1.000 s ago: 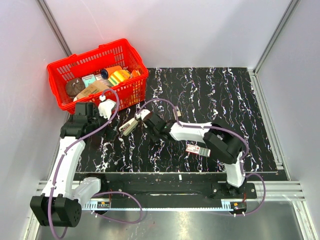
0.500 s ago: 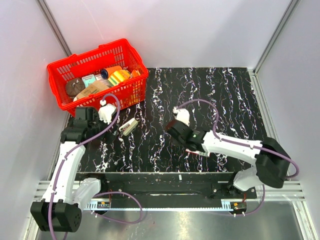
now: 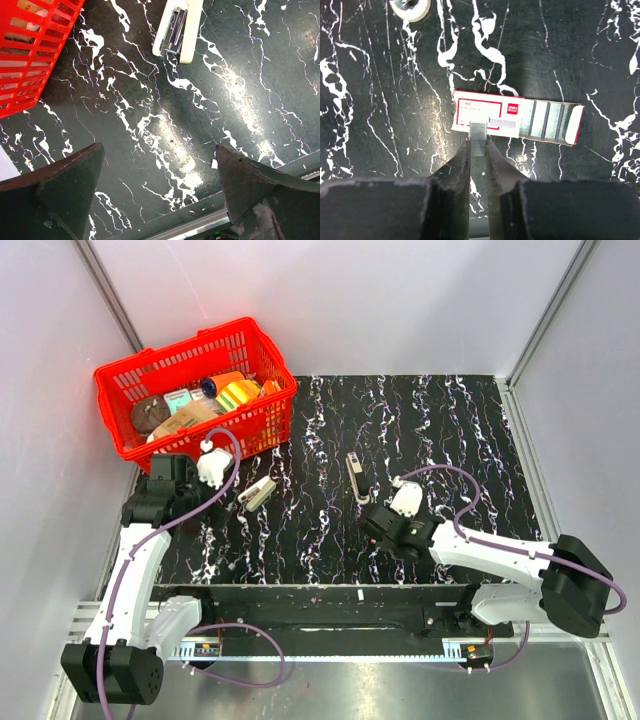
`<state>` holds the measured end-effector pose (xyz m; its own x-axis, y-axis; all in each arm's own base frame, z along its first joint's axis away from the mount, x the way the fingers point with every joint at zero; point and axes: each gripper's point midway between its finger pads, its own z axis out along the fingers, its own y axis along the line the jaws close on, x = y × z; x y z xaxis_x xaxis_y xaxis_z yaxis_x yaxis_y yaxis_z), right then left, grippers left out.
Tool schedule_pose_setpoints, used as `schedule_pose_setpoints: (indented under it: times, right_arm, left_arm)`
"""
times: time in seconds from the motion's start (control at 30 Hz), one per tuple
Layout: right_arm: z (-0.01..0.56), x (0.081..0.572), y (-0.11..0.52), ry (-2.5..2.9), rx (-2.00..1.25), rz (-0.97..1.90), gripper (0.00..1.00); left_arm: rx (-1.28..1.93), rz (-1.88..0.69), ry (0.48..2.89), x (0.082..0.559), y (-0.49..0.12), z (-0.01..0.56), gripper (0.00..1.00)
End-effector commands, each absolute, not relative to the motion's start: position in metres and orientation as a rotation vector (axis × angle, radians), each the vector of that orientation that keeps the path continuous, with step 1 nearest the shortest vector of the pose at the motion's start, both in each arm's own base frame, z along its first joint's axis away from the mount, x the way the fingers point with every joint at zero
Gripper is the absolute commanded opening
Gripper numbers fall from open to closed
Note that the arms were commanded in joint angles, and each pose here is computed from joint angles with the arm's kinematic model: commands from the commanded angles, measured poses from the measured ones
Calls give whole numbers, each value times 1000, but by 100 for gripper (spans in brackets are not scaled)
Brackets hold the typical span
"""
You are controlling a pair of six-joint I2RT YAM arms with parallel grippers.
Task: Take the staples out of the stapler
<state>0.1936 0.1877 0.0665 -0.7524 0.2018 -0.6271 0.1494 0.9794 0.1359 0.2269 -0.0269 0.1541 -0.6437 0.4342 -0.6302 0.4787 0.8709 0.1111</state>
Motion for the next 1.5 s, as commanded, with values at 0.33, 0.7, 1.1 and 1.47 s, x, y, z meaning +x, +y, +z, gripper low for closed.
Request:
schedule_pose_setpoints:
  times: [0.33, 0.7, 1.1, 1.47]
  right_arm:
    - [43, 184, 141, 2371, 509, -111, 15]
    - [32, 185, 141, 2369, 516, -122, 18]
    - [38, 198, 144, 2334, 510, -117, 20]
    - [44, 206, 143, 2321, 510, -97, 21]
  left_arm:
    - [654, -77, 2343, 233, -26, 154, 99]
    - [658, -82, 2349, 232, -26, 149, 99]
    - [665, -93, 2354, 230, -27, 145, 99]
    - [660, -102, 2363, 228, -28, 141, 99]
